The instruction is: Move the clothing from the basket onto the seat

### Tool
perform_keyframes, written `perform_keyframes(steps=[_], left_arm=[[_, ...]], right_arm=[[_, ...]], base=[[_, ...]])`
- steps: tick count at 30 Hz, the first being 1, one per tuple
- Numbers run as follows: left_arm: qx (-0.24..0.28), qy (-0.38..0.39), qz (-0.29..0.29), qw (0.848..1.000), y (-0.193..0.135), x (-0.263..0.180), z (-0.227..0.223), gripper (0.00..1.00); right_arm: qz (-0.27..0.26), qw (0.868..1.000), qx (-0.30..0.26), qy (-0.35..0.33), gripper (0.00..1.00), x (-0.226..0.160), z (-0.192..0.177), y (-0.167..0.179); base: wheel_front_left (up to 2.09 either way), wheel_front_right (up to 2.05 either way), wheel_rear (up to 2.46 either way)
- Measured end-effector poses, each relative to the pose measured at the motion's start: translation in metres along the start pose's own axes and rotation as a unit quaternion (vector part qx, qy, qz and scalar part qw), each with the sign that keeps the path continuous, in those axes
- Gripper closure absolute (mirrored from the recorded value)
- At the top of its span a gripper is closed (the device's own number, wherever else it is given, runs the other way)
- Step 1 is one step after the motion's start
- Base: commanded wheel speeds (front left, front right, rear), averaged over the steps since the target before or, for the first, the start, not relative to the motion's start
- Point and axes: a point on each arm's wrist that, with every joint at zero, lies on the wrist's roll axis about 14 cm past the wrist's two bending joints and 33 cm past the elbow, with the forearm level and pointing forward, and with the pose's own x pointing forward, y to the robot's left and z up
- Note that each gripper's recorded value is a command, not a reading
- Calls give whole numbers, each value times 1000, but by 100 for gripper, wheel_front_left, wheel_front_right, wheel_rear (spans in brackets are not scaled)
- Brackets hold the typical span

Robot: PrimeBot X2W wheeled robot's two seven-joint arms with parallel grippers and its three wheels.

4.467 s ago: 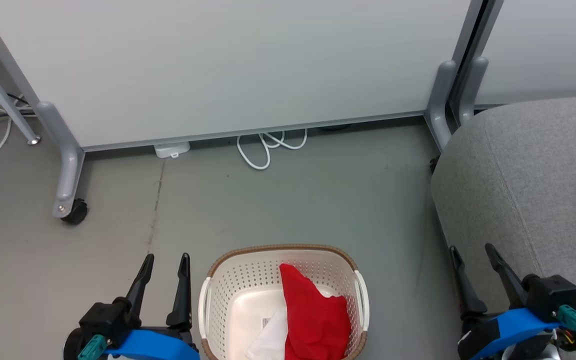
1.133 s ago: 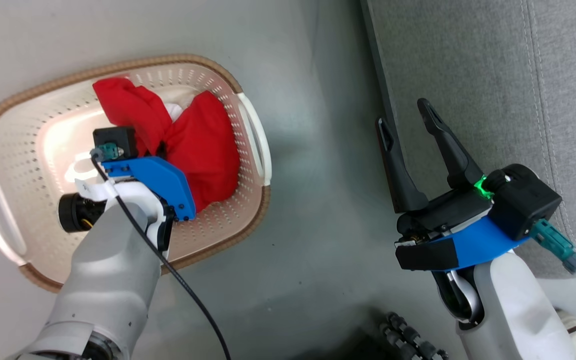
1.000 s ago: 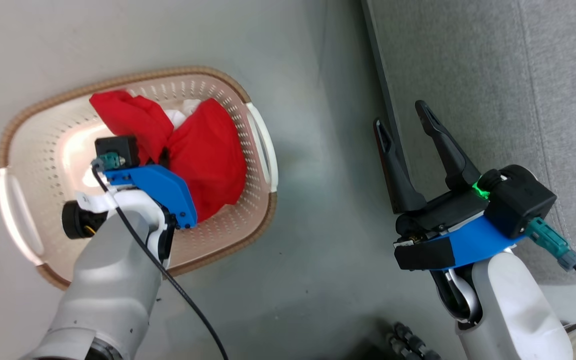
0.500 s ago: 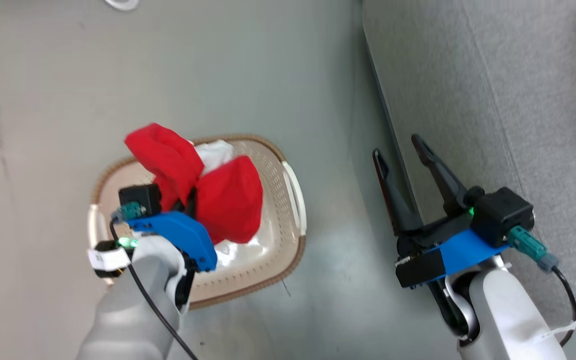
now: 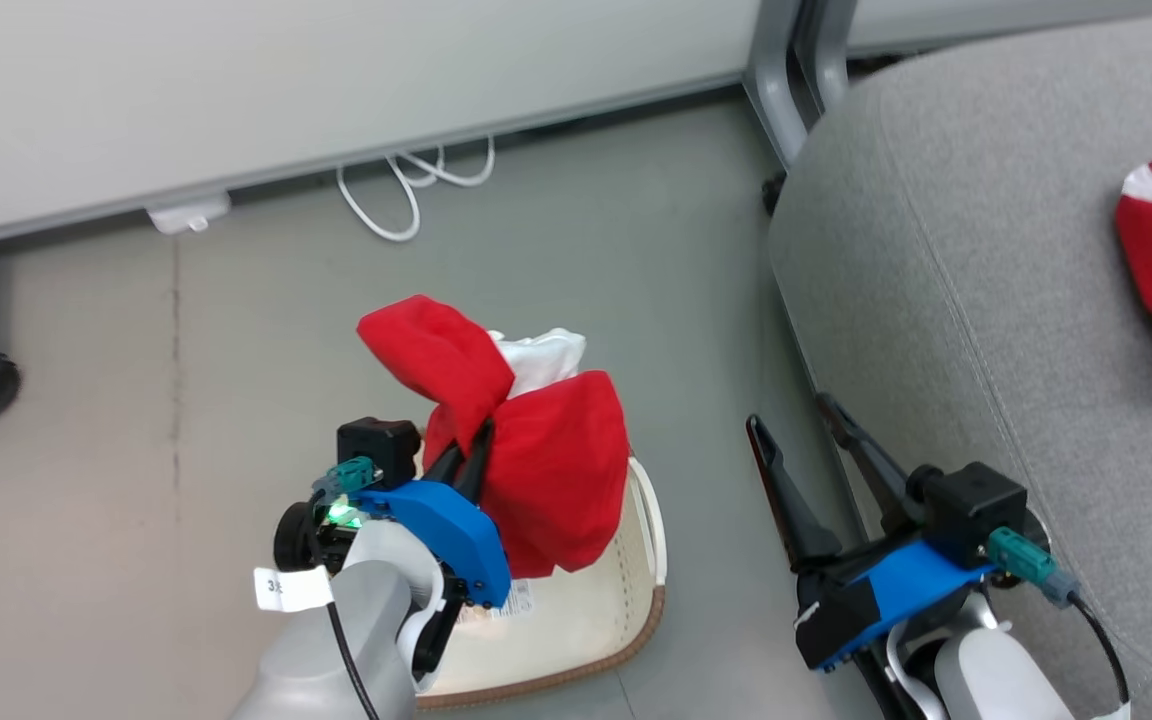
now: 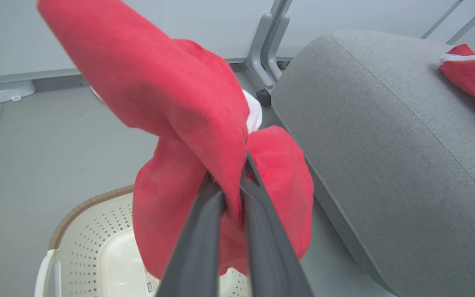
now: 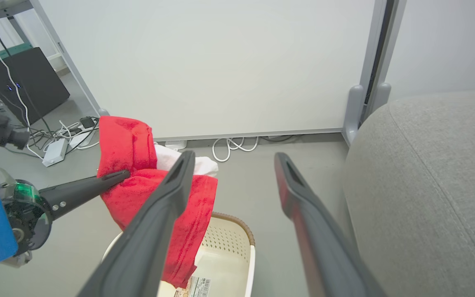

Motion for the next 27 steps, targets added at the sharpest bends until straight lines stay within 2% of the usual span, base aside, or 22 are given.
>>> perform_keyframes(steps=[9, 16, 27], left_arm=[[57, -84, -56, 993, -48, -28, 60, 100], [103, -155, -100, 977, -85, -46, 116, 100], [150, -204, -142, 957, -125, -67, 162, 100]], right_arm=[[26, 1000, -2, -8, 0, -23, 12, 25], [39, 999, -2, -8, 0, -35, 14, 37], [58, 998, -1, -13, 0, -41, 18, 52]], base=[[0, 0, 0], [0, 0, 0], [0, 0, 0]])
